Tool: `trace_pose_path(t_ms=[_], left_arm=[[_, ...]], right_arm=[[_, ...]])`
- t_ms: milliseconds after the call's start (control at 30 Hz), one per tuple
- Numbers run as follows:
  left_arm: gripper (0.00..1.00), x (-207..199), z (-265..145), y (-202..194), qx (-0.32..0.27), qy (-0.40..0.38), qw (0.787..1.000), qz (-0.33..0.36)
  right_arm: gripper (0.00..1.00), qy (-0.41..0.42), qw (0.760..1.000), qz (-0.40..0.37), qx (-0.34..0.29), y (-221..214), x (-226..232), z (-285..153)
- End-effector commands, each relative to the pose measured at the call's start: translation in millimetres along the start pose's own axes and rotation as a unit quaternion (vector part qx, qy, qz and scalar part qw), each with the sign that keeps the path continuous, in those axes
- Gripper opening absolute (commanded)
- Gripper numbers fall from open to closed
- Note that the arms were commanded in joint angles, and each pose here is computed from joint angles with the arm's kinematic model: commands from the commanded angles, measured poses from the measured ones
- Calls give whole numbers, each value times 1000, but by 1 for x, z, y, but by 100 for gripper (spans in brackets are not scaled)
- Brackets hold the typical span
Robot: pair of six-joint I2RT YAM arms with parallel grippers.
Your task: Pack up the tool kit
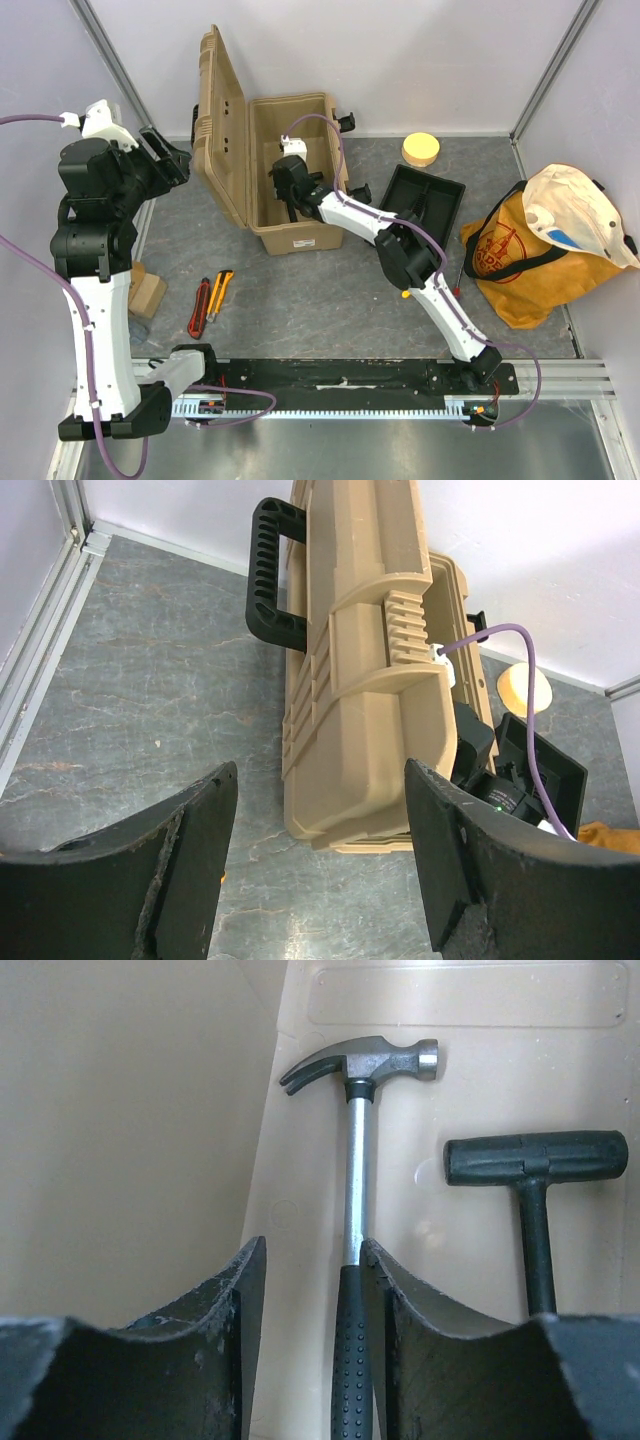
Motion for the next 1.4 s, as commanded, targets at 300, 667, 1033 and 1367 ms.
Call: trace_pose_path(t_ms=[300,667,1033,1367], left_arm=[[74,11,-17,-21,13,23,1000,6],[74,1,-21,-21,16,-9,1000,4],[74,-4,-19,-22,18,-28,999,4],[74,-2,-18,-26,23,-29,999,3]], right_arm=[[63,47,988,29,-145,166,29,-105],[74,-143,979,17,-141,195,-84,-194],[79,-301,948,93,-45,114,-258,-212],[79,-345,930,111,61,35,-292,-184]])
Point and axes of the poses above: each gripper's point midway between its finger pads, its own z axis out along the fingers, its own x axis along the line the jaws close on, y = z × x, the point moved 4 cm from there along -z, back along the fingers, and after that the axes turned 3 degrees about z, right-handed, at the moved point
